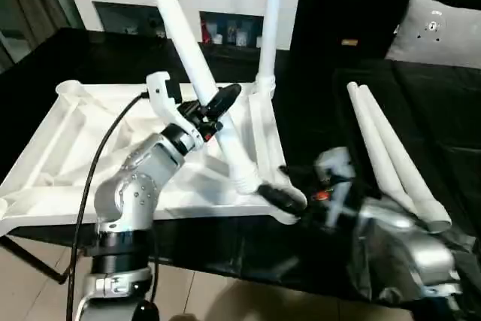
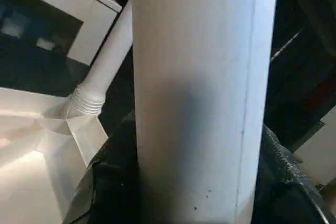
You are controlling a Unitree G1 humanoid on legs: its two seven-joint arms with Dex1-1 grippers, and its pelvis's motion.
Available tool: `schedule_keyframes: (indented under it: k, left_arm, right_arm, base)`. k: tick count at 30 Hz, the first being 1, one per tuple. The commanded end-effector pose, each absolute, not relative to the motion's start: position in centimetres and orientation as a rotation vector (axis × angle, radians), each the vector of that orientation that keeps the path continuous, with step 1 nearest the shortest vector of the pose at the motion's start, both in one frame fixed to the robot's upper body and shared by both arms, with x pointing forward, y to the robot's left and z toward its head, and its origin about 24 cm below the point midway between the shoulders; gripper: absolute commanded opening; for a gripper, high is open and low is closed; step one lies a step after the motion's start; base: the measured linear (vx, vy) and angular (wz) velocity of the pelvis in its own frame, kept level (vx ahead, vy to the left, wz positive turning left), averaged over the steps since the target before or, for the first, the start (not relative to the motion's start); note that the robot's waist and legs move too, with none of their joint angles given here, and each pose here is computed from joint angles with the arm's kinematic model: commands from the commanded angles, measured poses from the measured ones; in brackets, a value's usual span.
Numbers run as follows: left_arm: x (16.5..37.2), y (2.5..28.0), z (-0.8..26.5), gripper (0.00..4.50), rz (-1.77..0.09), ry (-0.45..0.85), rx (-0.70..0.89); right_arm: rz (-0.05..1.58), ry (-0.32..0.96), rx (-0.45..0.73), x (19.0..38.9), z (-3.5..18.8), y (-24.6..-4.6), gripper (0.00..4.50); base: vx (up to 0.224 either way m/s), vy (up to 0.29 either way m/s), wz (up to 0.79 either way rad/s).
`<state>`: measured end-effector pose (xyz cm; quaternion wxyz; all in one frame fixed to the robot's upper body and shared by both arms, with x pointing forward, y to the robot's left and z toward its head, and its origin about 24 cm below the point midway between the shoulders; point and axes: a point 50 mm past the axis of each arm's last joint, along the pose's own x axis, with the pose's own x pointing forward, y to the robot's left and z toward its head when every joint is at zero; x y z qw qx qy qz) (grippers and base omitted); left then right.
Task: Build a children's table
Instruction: Insert table leg to table base
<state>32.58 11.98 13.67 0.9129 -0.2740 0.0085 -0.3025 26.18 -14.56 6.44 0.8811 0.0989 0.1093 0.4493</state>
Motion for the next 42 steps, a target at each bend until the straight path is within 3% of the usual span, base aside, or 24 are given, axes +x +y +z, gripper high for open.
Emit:
schedule_keyframes:
  k: [1,6,10,19,20,27,31,32,35,42]
  left_arm:
    - [32.7,11.6,14.7,1.85,-0.644,-0.008,-0.53]
    - [32.6,11.3,14.8,1.85,-0.666,-0.004,-0.513]
    - [32.5,11.1,14.6,1.85,-0.675,0.004,-0.504]
    - [31.6,9.2,15.8,1.85,-0.802,-0.012,-0.342]
    - [31.5,8.2,16.5,1.85,-0.835,-0.024,-0.26]
    - [32.0,6.4,17.3,1.85,-0.807,-0.033,-0.1]
    - [32.0,5.9,17.5,1.85,-0.794,-0.04,-0.093]
    - [32.0,5.5,17.4,1.85,-0.784,-0.039,-0.101]
    - [32.1,5.0,17.2,1.85,-0.757,-0.031,-0.104]
    - [32.6,4.5,17.3,1.85,-0.637,-0.041,-0.08]
  right_arm:
    - [0.84,0.147,0.237,27.5,8.3,-16.8,4.45]
    - [0.768,0.13,0.253,28.5,9.2,-18.1,4.5]
    - [0.769,0.139,0.241,28.7,9.3,-17.9,4.5]
    - [0.947,0.162,0.209,28.3,10.3,-14.2,4.5]
    - [0.992,0.164,0.214,28.5,10.8,-13.2,4.5]
    - [1.051,0.207,0.155,28.7,10.6,-11.5,4.5]
    - [1.042,0.211,0.124,28.9,10.4,-10.7,4.5]
    - [0.988,0.213,0.128,29.4,10.1,-10.2,4.24]
    - [0.889,0.209,0.15,30.3,9.8,-9.5,4.06]
    - [0.788,0.184,0.15,30.5,9.4,-7.8,3.44]
  base:
    - [0.0,0.0,0.0]
    - [0.0,0.0,0.0]
    - [0.0,0.0,0.0]
    - [0.0,0.0,0.0]
    - [0.0,0.0,0.0]
    - [0.0,0.0,0.0]
    - [0.0,0.0,0.0]
    - [0.0,0.0,0.0]
    - [0.0,0.0,0.0]
    - [0.0,0.0,0.0]
